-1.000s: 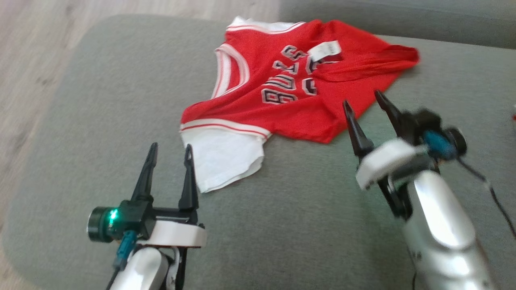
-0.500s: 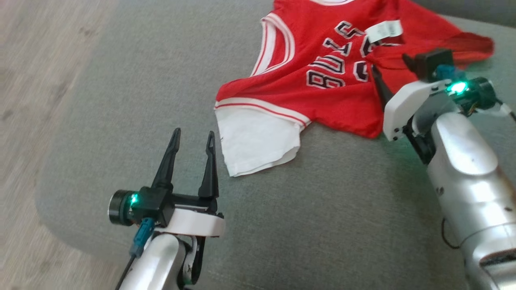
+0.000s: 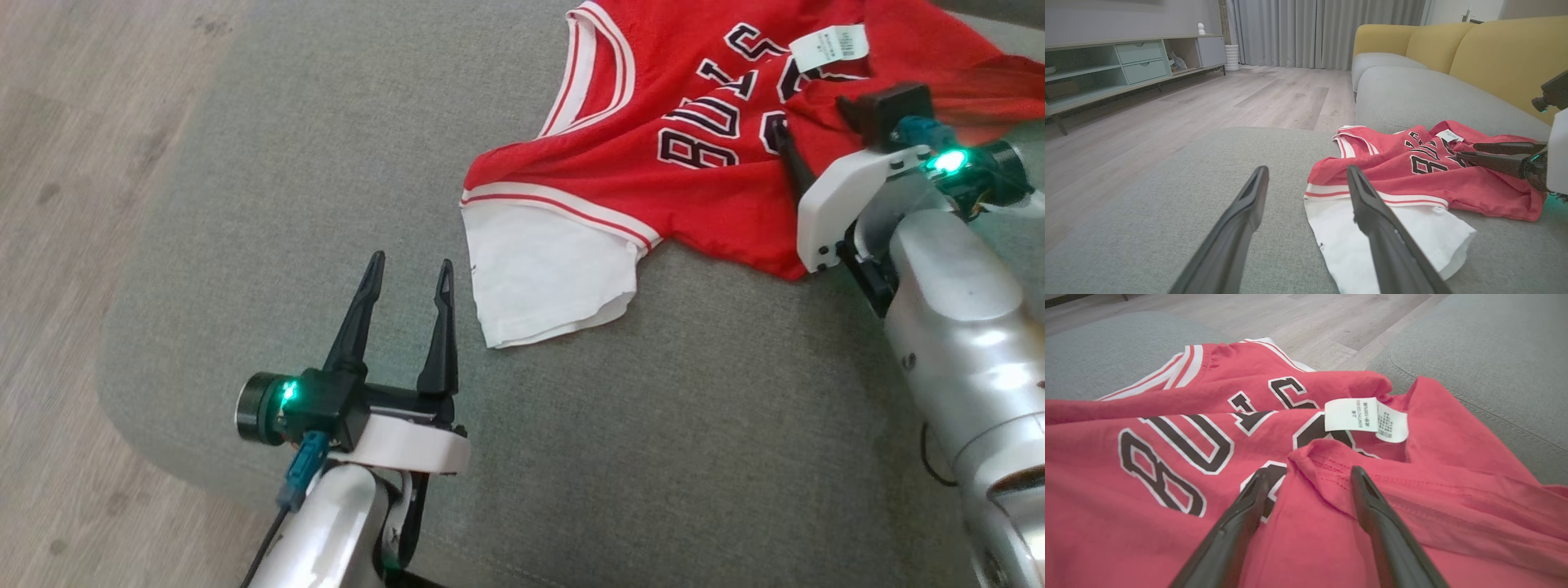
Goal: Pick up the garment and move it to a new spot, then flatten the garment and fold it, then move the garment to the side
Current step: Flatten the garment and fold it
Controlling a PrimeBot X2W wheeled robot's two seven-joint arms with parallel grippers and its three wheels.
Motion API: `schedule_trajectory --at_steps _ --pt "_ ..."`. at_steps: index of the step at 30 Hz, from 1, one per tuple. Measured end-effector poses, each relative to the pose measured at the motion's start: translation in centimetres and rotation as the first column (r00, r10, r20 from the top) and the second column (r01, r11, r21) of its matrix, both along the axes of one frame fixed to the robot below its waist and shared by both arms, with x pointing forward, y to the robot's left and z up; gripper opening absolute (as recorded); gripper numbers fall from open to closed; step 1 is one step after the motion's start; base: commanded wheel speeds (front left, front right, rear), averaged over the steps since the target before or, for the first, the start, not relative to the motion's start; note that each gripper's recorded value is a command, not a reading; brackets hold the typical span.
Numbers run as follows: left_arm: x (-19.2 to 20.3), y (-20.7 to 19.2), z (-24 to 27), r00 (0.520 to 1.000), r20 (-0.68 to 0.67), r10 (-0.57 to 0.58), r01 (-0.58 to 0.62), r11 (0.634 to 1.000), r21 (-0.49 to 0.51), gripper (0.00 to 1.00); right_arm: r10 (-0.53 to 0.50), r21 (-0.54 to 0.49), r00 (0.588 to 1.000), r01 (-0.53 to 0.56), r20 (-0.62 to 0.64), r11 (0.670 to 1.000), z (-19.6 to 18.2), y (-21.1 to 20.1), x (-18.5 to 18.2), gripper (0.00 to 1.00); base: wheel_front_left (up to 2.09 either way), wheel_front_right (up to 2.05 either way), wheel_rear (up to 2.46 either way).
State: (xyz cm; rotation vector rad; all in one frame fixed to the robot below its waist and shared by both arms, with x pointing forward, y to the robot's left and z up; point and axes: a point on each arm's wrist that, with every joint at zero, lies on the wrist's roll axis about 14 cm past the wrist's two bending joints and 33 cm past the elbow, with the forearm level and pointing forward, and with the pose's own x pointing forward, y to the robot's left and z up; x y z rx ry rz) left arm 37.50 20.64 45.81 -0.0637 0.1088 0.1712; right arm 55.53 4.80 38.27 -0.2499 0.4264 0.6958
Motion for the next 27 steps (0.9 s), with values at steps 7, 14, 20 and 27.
schedule_trajectory --at_steps 7,14,20,27 --pt "-0.3 0.2 -0.5 1.000 -0.018 0.004 -0.004 1.000 0.005 1.00 0.003 -0.001 1.000 -0.003 -0.002 1.000 -0.4 0.2 0.8 1.00 0.00 0.00 0.00" --pt "-0.4 0.8 -0.6 1.000 -0.020 0.022 -0.021 1.000 0.014 1.00 0.005 -0.001 1.000 -0.005 -0.016 1.000 -0.7 0.2 0.6 0.00 0.00 0.00 0.00" --pt "-0.3 0.4 0.5 1.000 0.015 0.002 -0.002 1.000 0.015 1.00 -0.031 0.055 0.999 0.030 0.032 0.998 2.0 -0.6 0.1 0.00 0.00 0.00 0.00" --pt "-0.1 -1.1 1.2 0.998 0.048 -0.044 0.044 0.999 -0.005 1.00 -0.123 0.124 0.991 0.115 0.059 0.986 3.9 -3.9 -2.0 0.00 0.00 0.00 0.00"
